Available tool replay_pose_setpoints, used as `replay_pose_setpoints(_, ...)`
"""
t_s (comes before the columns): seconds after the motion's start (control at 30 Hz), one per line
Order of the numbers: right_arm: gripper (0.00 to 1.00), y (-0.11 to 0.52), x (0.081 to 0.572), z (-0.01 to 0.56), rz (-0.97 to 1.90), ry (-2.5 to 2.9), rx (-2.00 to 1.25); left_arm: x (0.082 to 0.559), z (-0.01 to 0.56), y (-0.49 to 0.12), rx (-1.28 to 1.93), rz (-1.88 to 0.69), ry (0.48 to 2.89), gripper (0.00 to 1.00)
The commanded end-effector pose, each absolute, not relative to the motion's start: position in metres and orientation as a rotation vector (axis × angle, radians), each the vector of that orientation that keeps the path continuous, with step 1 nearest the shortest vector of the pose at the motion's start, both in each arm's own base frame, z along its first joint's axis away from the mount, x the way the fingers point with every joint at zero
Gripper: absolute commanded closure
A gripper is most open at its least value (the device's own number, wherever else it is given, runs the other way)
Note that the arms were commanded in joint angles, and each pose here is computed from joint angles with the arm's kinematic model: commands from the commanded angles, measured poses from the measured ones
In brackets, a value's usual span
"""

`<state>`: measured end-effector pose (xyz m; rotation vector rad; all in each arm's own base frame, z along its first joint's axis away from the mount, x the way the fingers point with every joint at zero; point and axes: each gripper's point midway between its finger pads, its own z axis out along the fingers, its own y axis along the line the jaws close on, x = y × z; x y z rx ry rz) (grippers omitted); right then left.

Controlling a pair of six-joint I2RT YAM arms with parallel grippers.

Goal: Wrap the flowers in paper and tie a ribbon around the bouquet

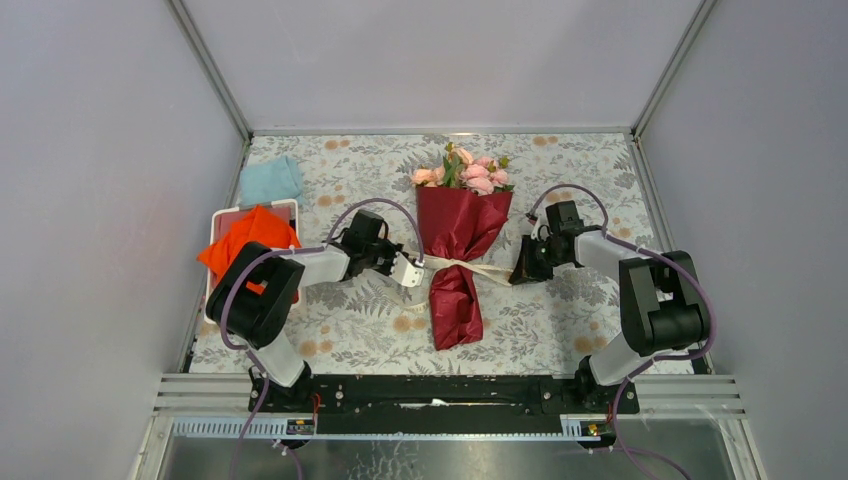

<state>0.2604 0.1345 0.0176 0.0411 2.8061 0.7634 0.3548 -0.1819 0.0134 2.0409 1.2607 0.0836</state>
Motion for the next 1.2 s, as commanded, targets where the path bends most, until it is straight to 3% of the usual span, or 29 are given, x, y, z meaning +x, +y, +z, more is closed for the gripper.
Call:
replay_pose_setpoints(0.0,1.0,0.114,0.245,0.006,0.676,2.891,0.11,0.356,0.005,-0.154,2.068,0.152,1.337,1.0)
replay_pose_setpoints(0.27,1.0,0.106,0.249,0.011,0.721,2.844,0.165,0.345,0.009,-0.15,2.073,0.133,1.343,1.0)
replay_pose_setpoints(0.37,0.99,0.121,0.257,0.027,0.835,2.786,0.15,0.318,0.026,-0.19,2.045,-0.008,1.333,1.0)
replay_pose_setpoints(0.5,0.59,0.142,0.262,0.066,0.982,2.671,0.142,0.295,0.036,-0.211,2.027,-0.095,1.383,1.0)
replay_pose_setpoints(0.53,0.53,0.141,0.261,0.074,0.979,2.658,0.138,0.291,0.038,-0.209,2.036,-0.091,1.378,0.96)
replay_pose_setpoints(0.57,0.42,0.139,0.26,0.081,0.956,2.647,0.137,0.287,0.041,-0.206,2.044,-0.085,1.377,0.54)
replay_pose_setpoints(0.63,0.3,0.134,0.257,0.094,0.906,2.619,0.134,0.278,0.048,-0.2,2.048,-0.091,1.392,0.14)
replay_pose_setpoints(0.67,0.27,0.131,0.257,0.101,0.881,2.598,0.133,0.274,0.055,-0.198,2.037,-0.106,1.416,0.03)
replay_pose_setpoints(0.77,0.16,0.121,0.262,0.125,0.787,2.52,0.139,0.271,0.085,-0.201,1.903,-0.159,1.519,0.01)
replay_pose_setpoints(0.9,0.09,0.088,0.278,0.171,0.536,2.326,0.162,0.258,0.146,-0.212,1.578,-0.332,1.649,0.01)
replay_pose_setpoints(1.07,0.04,0.015,0.287,0.234,0.154,1.858,0.345,0.282,0.205,-0.174,0.581,-0.595,1.908,0.01)
replay_pose_setpoints(1.17,0.01,-0.001,0.272,0.231,0.115,1.707,0.385,0.293,0.203,-0.122,0.173,-0.53,1.861,0.01)
